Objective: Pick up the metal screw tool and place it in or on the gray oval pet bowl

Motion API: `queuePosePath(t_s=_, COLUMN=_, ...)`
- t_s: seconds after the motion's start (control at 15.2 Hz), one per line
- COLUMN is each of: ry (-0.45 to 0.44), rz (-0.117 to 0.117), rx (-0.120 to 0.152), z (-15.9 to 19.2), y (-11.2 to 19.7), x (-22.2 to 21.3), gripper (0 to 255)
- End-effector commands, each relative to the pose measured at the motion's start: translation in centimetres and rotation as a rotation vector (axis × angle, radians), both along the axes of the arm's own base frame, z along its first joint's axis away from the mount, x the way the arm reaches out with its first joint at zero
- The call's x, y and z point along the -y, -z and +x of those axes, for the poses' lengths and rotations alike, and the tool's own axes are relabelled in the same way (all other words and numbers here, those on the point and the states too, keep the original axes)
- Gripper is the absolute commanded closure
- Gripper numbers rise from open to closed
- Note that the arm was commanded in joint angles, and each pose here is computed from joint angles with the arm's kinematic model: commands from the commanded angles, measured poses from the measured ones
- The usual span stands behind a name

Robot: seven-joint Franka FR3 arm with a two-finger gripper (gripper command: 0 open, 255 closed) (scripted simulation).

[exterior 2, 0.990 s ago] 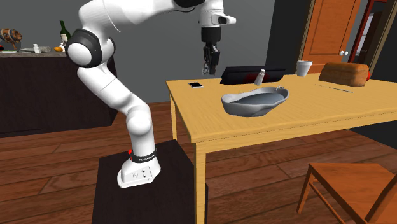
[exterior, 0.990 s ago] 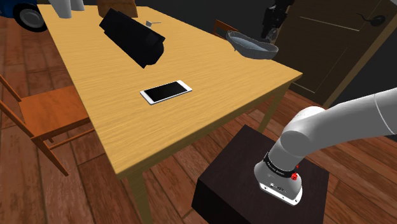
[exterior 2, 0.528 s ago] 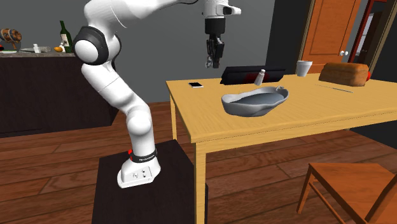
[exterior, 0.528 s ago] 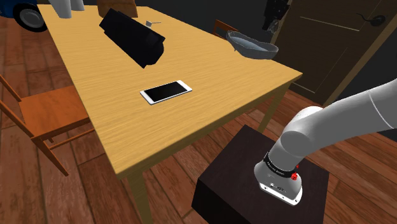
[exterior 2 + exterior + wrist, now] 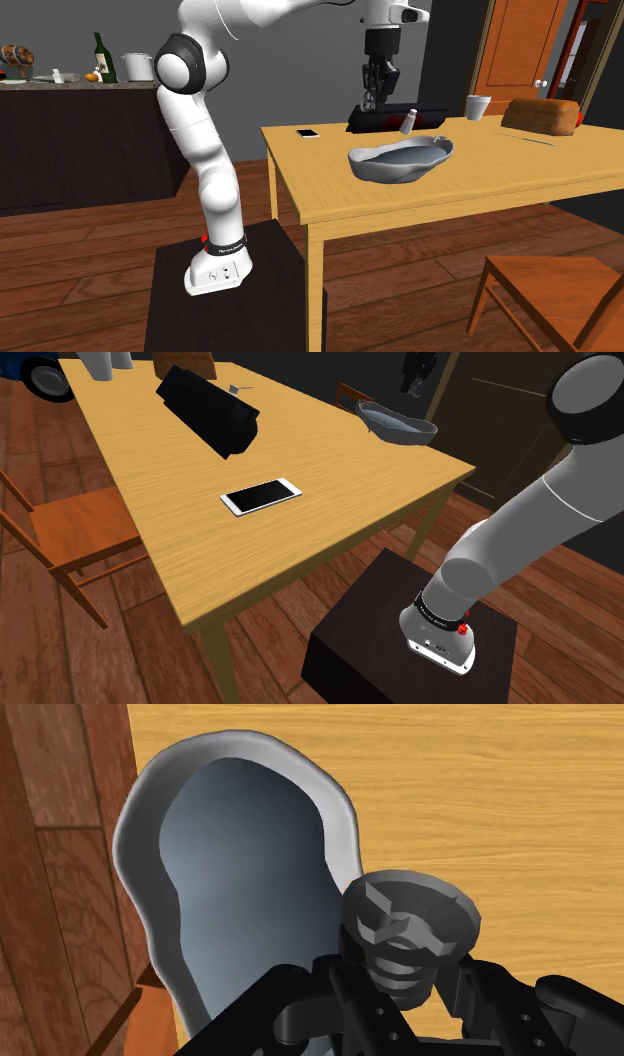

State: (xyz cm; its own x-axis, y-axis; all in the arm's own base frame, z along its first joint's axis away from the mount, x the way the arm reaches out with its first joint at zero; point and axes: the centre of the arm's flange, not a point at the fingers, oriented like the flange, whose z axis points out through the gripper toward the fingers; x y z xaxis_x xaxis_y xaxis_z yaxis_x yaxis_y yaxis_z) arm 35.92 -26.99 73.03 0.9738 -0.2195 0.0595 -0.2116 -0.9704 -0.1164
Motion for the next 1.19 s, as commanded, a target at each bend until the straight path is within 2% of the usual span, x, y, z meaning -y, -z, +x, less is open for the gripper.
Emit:
queuePosePath(t_s=0.0, ry=-0.001, rz=-0.002, rx=0.0, z=1.5, y=-0.4, x=2.1, gripper=255)
queuePosePath(t_s=0.26, ry=-0.001, rz=-0.002, rx=0.0, z=5.4, y=-0.2, x=7.1, gripper=255)
queuePosePath(t_s=1.12, ry=-0.001, rz=-0.002, rx=0.0, z=5.4, y=6.3, x=7.1, gripper=255)
